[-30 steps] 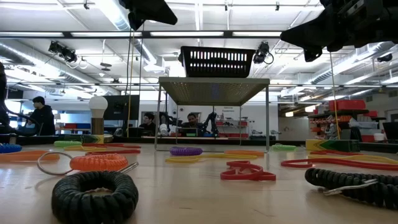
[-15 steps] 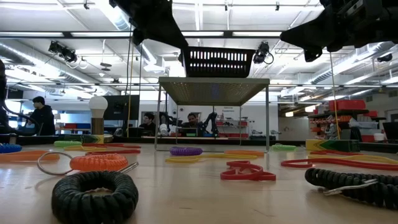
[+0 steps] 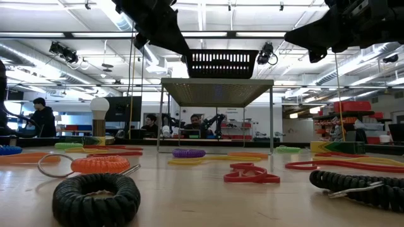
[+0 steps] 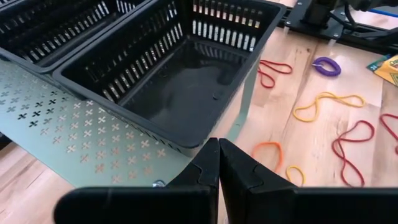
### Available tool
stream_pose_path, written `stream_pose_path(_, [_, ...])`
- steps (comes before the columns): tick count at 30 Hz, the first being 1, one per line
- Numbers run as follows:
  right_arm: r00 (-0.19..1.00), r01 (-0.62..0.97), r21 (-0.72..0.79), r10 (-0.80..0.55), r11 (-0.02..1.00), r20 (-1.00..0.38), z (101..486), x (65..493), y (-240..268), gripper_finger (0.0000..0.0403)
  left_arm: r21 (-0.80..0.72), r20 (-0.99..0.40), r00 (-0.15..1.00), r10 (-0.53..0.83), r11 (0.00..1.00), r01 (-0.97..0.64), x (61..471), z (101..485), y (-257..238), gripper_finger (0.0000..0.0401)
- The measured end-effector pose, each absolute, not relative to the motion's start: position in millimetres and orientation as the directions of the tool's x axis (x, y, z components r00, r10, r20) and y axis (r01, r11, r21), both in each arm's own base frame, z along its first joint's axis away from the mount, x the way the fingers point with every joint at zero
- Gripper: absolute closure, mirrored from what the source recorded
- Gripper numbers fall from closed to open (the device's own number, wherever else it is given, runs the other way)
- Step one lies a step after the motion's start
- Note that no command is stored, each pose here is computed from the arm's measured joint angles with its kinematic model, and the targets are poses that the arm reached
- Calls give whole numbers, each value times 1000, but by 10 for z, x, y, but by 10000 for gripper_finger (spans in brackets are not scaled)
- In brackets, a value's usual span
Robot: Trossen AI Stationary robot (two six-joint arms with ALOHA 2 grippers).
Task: Pick & Place Office Desk Supplies
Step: Put the black bin on the shelf aligned with the other black bin, then put the yellow rubber band into the top black bin on the shelf
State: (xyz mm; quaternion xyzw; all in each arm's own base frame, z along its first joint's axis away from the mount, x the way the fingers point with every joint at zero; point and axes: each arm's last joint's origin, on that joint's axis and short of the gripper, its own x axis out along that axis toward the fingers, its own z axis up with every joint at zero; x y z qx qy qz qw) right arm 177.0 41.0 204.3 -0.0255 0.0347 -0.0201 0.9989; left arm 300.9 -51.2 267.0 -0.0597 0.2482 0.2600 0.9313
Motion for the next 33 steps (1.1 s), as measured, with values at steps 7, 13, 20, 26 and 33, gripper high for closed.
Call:
stream_pose_path(7, [997,38,-52,-42,998,-68,2043,1770,410,394,26,-496,748,441,868,-495,3003,2670,-543,394])
stream_pose_path(13, [997,39,-37,-42,999,-69,2043,1770,410,394,41,-496,765,411,891,-452,2884,2770,-614,394])
stream_pose_path(20, [996,39,-32,-42,999,-79,2032,1770,410,394,64,-503,787,358,923,-379,2543,2763,-776,396])
stream_pose_path(26, [995,41,-14,-42,999,-90,2022,1769,410,394,1,-384,865,322,937,-348,2289,2473,-735,396])
stream_pose_path(33, [993,47,37,-43,998,-113,1998,1767,409,394,-63,-180,934,309,944,-325,2002,1985,-567,396])
